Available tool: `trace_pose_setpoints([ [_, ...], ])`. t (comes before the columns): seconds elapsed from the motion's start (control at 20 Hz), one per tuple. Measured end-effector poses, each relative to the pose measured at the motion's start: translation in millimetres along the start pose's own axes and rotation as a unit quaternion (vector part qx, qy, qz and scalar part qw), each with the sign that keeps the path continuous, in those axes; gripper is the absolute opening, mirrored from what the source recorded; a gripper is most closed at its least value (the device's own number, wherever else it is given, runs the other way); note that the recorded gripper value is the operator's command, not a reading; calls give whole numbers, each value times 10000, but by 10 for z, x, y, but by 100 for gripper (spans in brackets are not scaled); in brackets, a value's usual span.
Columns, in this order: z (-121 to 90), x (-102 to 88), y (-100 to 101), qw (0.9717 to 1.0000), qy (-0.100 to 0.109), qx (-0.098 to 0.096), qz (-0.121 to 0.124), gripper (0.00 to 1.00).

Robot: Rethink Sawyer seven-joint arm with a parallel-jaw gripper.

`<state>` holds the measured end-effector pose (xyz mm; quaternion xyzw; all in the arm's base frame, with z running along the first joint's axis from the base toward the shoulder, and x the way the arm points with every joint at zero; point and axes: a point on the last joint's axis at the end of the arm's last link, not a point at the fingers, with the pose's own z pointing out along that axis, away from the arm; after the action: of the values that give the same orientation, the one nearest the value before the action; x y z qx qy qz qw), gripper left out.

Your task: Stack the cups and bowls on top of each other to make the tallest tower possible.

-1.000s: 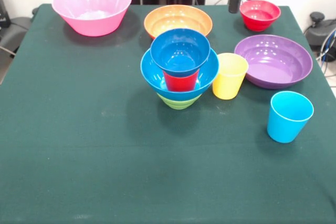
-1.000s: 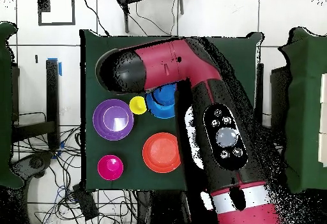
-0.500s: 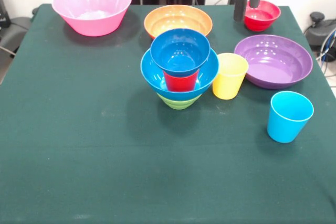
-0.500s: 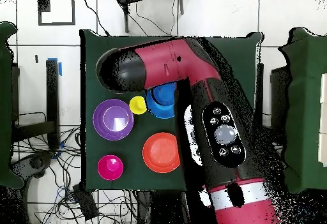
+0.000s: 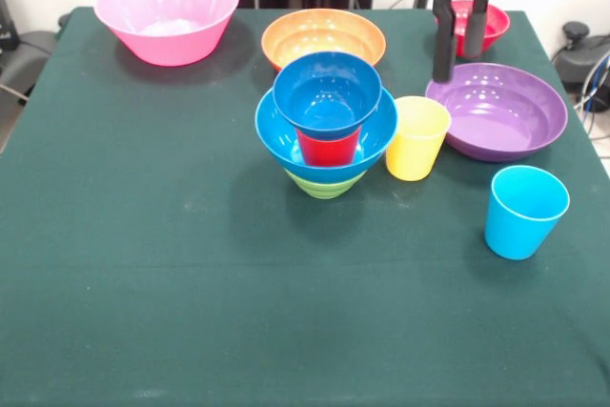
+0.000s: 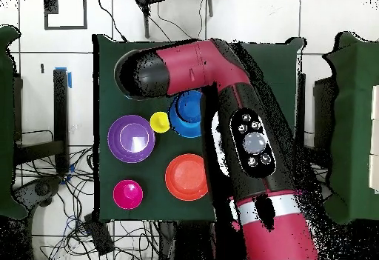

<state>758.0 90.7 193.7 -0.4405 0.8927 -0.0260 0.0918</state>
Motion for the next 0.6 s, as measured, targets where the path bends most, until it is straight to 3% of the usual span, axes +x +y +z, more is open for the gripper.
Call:
trace_pose_setpoints([
  [0.6, 222, -91, -188, 9996, -122, 51, 238, 100],
])
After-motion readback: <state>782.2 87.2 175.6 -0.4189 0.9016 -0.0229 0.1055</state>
